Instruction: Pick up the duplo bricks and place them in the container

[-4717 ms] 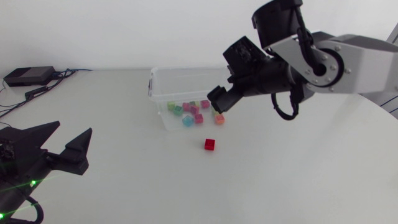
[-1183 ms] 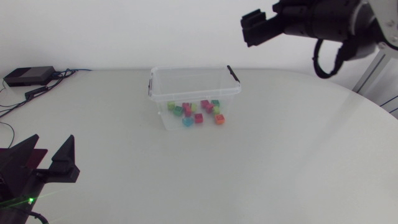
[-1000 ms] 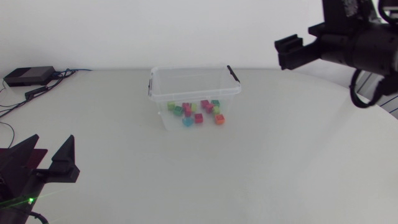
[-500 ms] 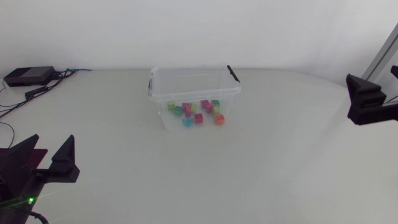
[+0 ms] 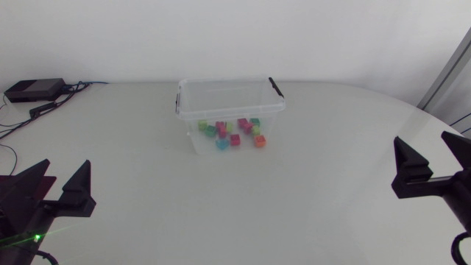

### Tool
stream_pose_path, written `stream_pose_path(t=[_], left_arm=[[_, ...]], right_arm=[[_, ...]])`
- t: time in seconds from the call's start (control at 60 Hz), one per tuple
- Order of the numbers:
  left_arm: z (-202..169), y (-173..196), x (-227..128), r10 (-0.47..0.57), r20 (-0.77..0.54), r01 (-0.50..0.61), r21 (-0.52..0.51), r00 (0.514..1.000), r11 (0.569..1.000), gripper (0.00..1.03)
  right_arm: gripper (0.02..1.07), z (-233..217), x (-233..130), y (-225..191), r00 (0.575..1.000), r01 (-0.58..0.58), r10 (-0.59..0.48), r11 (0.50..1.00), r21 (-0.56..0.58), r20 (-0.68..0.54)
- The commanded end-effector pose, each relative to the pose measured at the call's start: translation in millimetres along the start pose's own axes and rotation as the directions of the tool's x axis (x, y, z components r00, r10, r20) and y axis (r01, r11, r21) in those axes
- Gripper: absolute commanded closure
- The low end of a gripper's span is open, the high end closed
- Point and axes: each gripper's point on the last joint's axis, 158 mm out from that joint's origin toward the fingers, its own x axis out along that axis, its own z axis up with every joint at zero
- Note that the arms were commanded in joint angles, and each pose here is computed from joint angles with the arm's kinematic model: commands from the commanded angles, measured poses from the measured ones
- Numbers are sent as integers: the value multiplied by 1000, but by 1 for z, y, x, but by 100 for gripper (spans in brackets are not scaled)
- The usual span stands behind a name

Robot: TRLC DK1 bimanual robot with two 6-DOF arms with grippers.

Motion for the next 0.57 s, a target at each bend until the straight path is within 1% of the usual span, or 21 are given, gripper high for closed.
stream_pose_path(t=[0.0, 0.333, 0.55], left_arm=[[-9, -4, 1, -16, -16, 16, -32, 1000, 999, 5], [-10, -13, 1, -63, -22, 61, -77, 998, 995, 5], [-10, -13, 1, -64, -22, 62, -78, 998, 995, 5]], right_arm=[[7, -14, 1, 2, 1000, -2, 1, 999, 53, 5], [7, -68, 4, 16, 999, -40, 38, 984, 175, 17], [7, -69, 4, 17, 999, -41, 38, 983, 177, 17]])
